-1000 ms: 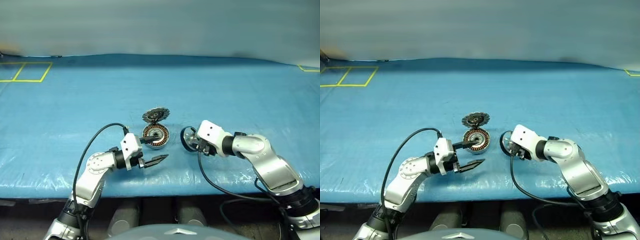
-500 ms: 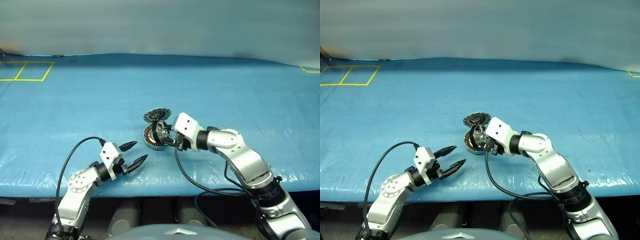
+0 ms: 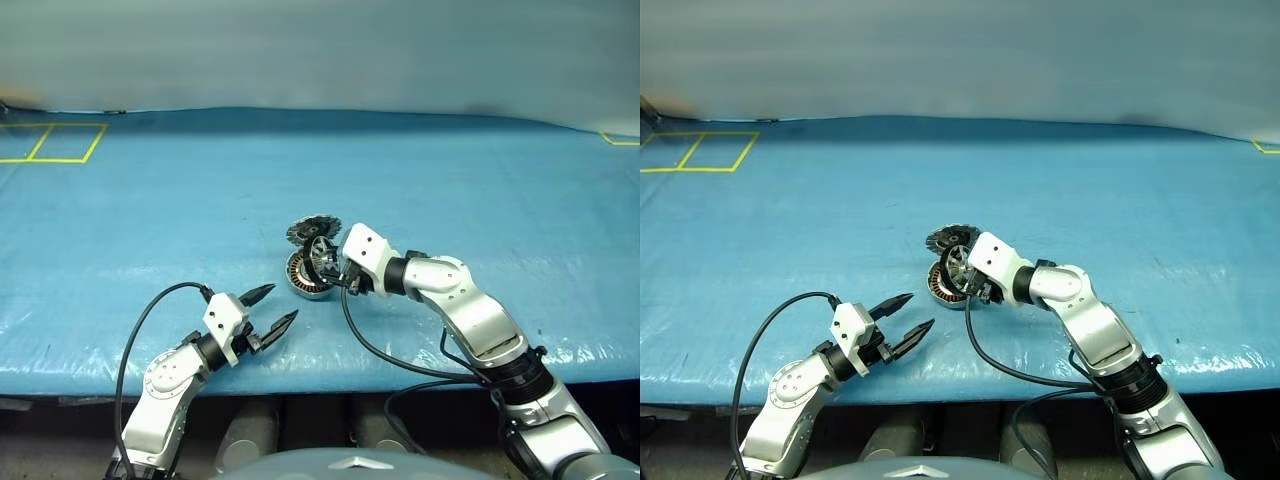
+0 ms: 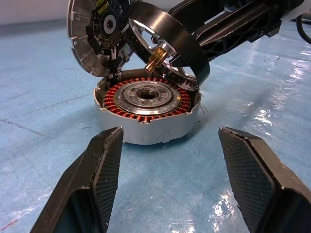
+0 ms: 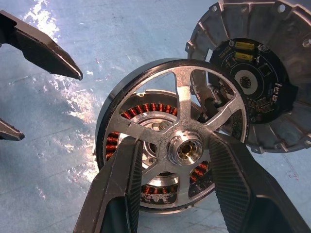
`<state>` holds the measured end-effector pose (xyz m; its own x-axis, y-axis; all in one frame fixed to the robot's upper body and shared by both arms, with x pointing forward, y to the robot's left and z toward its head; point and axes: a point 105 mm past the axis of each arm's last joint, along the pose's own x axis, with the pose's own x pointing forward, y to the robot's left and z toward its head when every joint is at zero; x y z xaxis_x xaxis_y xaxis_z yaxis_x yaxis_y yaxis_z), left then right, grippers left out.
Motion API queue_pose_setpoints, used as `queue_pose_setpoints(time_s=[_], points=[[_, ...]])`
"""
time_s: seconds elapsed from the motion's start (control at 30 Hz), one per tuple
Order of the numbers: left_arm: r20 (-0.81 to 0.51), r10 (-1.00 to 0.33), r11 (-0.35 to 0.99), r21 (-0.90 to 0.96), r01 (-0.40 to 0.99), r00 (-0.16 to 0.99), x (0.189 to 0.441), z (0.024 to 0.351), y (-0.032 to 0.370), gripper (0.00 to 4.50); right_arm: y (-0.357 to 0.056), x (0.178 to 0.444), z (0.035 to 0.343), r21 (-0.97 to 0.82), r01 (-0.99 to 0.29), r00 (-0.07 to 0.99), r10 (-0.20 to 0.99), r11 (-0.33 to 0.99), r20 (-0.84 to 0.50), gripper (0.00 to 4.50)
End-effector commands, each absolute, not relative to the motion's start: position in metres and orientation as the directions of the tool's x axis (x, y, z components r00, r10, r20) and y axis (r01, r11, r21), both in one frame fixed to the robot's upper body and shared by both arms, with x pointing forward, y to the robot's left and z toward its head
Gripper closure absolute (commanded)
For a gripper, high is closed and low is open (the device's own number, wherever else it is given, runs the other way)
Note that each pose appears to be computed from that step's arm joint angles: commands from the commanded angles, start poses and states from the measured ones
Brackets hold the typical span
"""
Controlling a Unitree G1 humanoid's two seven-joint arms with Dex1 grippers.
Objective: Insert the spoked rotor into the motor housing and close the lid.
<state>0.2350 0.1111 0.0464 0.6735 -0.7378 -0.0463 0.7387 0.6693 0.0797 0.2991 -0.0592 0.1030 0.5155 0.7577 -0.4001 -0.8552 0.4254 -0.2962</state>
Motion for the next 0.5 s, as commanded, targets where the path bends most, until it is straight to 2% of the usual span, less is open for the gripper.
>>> queue_pose_setpoints(time_s=[0.03, 0.5], points=[[0.007, -0.750, 0.657, 0.109, 0.745, 0.661, 0.2365, 0.0610, 0.1078, 1.16, -0.0571, 0.2967, 0.1128, -0.340, -0.853, 0.509, 0.771, 0.395, -0.382, 2.71], [0.009, -0.761, 0.646, 0.105, 0.756, 0.649, 0.2406, 0.0633, 0.1037, 1.16, -0.0623, 0.2998, 0.1107, -0.410, -0.837, 0.527, 0.737, 0.363, -0.424, 2.71]])
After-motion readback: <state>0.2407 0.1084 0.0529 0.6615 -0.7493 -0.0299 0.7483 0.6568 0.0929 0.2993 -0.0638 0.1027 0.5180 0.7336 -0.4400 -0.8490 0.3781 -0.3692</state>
